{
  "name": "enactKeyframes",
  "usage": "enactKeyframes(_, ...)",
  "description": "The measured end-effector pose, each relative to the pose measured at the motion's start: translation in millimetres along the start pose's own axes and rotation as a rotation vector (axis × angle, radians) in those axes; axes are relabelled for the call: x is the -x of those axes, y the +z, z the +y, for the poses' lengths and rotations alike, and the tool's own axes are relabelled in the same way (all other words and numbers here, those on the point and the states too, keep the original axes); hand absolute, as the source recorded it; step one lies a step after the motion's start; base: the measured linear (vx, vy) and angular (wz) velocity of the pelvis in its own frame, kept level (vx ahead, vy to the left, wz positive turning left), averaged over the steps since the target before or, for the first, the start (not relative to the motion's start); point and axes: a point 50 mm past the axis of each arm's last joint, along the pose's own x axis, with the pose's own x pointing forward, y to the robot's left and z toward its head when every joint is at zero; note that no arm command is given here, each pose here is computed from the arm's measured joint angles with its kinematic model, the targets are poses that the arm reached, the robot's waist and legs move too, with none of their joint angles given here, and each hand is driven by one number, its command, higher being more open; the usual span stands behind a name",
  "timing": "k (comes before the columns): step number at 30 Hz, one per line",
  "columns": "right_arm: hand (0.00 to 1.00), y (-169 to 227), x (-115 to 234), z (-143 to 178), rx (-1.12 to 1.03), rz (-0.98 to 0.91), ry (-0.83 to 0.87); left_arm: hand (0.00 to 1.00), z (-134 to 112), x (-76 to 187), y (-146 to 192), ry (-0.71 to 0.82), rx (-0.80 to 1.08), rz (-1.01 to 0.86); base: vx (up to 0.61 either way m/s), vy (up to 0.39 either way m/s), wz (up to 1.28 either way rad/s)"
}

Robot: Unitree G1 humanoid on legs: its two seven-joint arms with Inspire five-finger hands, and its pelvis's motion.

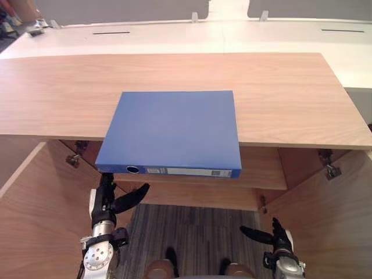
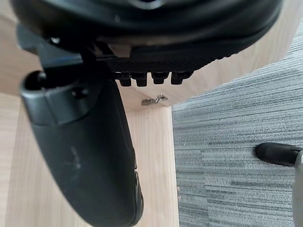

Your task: Walk over to the cabinet, pick up the folder, carry it to the office cabinet, place the folder inside the office cabinet, then close the office cabinet door

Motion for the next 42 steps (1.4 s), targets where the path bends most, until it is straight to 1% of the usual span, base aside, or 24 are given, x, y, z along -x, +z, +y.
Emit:
enactKeyframes(3, 1.00, -2.5, 0.1, -0.2, 0.001, 0.007, 0.000, 1.00, 2.2, 0.9, 10.4, 0.007, -0.041, -0.057, -0.04, -0.011, 0.09)
enactKeyframes(5, 1.00, -6.9, 0.7, -1.3, 0.004, 0.020, -0.003, 1.00, 4.8, 6.1, 17.0, 0.028, -0.078, -0.087, -0.05, -0.011, 0.06)
enactKeyframes(6, 1.00, -11.6, 1.7, -3.7, 0.009, 0.036, -0.010, 1.00, 7.1, 11.0, 20.2, 0.039, -0.122, -0.102, -0.03, -0.006, 0.04)
enactKeyframes(10, 1.00, -22.5, 4.4, -8.0, 0.010, 0.075, -0.024, 1.00, 12.0, 14.6, 34.3, 0.087, -0.226, -0.173, -0.02, -0.015, 0.12)
enactKeyframes(14, 1.00, -26.1, 6.2, -10.5, 0.013, 0.083, -0.037, 1.00, 13.1, 18.2, 67.1, 0.154, -0.278, -0.334, -0.03, -0.016, 0.08)
enactKeyframes(16, 1.00, -25.9, 6.2, -10.1, 0.015, 0.080, -0.038, 1.00, 10.4, 20.3, 78.1, 0.148, -0.297, -0.397, -0.04, -0.003, -0.02)
enactKeyframes(18, 1.00, -26.9, 6.6, -9.9, 0.020, 0.081, -0.038, 1.00, 8.3, 20.6, 81.3, 0.134, -0.321, -0.425, -0.03, -0.005, -0.06)
enactKeyframes(21, 1.00, -31.8, 7.6, -7.0, 0.053, 0.099, -0.021, 1.00, -0.7, 19.8, 83.2, 0.056, -0.407, -0.461, -0.02, -0.017, -0.11)
enactKeyframes(25, 1.00, -36.2, 8.6, -5.2, 0.068, 0.116, -0.011, 1.00, -18.9, 20.4, 81.6, -0.101, -0.483, -0.493, 0.04, -0.015, -0.17)
enactKeyframes(28, 1.00, -36.6, 8.6, -6.2, 0.070, 0.118, -0.013, 1.00, -36.9, 16.1, 83.1, -0.233, -0.549, -0.543, 0.03, 0.001, -0.23)
enactKeyframes(30, 1.00, -38.0, 9.0, -7.4, 0.072, 0.123, -0.016, 1.00, -43.9, 14.0, 83.5, -0.290, -0.600, -0.580, 0.02, 0.015, -0.29)
enactKeyframes(34, 1.00, -40.4, 9.2, -8.3, 0.076, 0.135, -0.017, 1.00, -47.7, 6.0, 74.7, -0.366, -0.717, -0.593, 0.02, 0.017, -0.19)
enactKeyframes(36, 1.00, -40.9, 9.4, -8.7, 0.077, 0.138, -0.017, 1.00, -47.2, -0.6, 74.5, -0.374, -0.773, -0.612, 0.00, 0.017, -0.08)
enactKeyframes(37, 1.00, -40.7, 9.3, -8.7, 0.077, 0.137, -0.018, 0.00, -47.9, -4.7, 73.3, -0.381, -0.814, -0.621, 0.01, 0.018, -0.07)
enactKeyframes(39, 1.00, -40.7, 9.3, -8.5, 0.078, 0.137, -0.017, 0.00, -49.1, -8.8, 70.8, -0.387, -0.860, -0.634, 0.01, 0.021, -0.05)
enactKeyframes(42, 1.00, -40.1, 9.0, -7.6, 0.082, 0.136, -0.012, 0.00, -53.2, -16.3, 83.3, -0.338, -0.879, -0.715, 0.02, 0.023, -0.02)
